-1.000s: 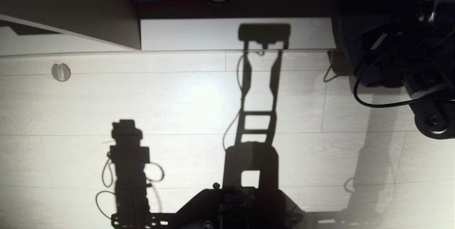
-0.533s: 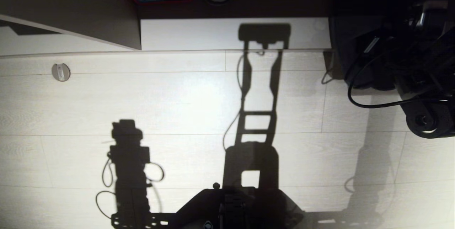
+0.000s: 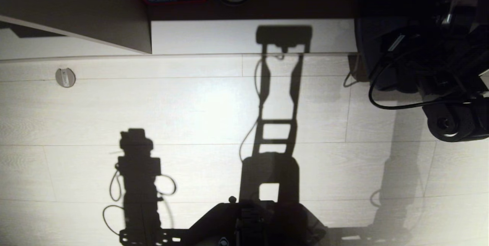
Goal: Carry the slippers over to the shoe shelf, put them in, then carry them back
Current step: Place the slippers into the shoe cabinet
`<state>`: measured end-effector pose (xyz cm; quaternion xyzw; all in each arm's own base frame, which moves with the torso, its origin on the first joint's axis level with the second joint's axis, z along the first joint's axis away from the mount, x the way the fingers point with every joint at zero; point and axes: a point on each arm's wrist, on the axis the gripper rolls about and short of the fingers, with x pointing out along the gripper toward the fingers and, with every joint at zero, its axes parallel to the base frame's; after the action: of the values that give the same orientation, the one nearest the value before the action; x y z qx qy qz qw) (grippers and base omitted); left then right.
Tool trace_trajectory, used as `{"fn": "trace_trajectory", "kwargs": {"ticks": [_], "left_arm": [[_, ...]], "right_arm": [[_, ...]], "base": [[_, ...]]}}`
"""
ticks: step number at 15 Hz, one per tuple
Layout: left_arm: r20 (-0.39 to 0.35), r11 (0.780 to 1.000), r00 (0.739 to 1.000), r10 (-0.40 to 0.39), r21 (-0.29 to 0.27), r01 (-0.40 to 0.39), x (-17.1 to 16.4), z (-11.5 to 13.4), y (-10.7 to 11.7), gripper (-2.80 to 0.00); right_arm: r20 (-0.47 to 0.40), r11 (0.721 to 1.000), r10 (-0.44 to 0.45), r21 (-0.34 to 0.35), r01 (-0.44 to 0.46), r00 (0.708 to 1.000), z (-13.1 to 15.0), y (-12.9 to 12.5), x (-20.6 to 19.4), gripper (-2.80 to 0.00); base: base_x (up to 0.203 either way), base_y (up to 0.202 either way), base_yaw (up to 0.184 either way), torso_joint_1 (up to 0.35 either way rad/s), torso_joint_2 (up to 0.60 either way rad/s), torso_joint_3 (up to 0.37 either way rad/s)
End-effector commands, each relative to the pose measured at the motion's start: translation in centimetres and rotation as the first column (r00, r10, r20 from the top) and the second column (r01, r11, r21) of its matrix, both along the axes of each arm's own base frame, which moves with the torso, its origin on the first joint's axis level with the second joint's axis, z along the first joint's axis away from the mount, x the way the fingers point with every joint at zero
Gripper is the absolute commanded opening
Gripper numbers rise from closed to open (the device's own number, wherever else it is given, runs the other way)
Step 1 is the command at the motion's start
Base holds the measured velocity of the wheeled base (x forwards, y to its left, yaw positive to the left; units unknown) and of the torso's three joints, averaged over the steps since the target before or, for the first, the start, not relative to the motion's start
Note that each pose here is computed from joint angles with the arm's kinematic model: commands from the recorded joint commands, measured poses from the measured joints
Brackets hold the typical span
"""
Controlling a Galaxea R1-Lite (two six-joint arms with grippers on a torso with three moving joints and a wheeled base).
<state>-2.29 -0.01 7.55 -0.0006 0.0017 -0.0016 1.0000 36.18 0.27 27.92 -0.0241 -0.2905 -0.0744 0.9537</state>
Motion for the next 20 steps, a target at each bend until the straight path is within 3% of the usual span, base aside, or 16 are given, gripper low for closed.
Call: {"fn": "trace_trajectory", "kwargs": {"ticks": [1, 7, 20], "left_arm": [[0.0, 1.0, 1.0, 0.0, 0.0, 0.0, 0.0, 0.0, 0.0, -2.8], [0.0, 1.0, 1.0, 0.0, 0.0, 0.0, 0.0, 0.0, 0.0, -2.8], [0.0, 1.0, 1.0, 0.0, 0.0, 0.0, 0.0, 0.0, 0.0, -2.8]], "right_arm": [[0.016, 1.0, -0.014, 0.011, 0.014, 1.0, 0.1, 0.0, 0.6, -2.8], [0.064, 0.997, -0.057, 0.061, 0.053, 0.996, 1.1, -0.1, 1.1, -2.8], [0.071, 0.996, -0.06, 0.067, 0.055, 0.996, 1.7, 0.0, 0.3, -2.8]], "base": [[0.0, 0.0, 0.0, 0.0, 0.0, 0.0], [0.0, 0.0, 0.0, 0.0, 0.0, 0.0], [0.0, 0.0, 0.0, 0.0, 0.0, 0.0]]}}
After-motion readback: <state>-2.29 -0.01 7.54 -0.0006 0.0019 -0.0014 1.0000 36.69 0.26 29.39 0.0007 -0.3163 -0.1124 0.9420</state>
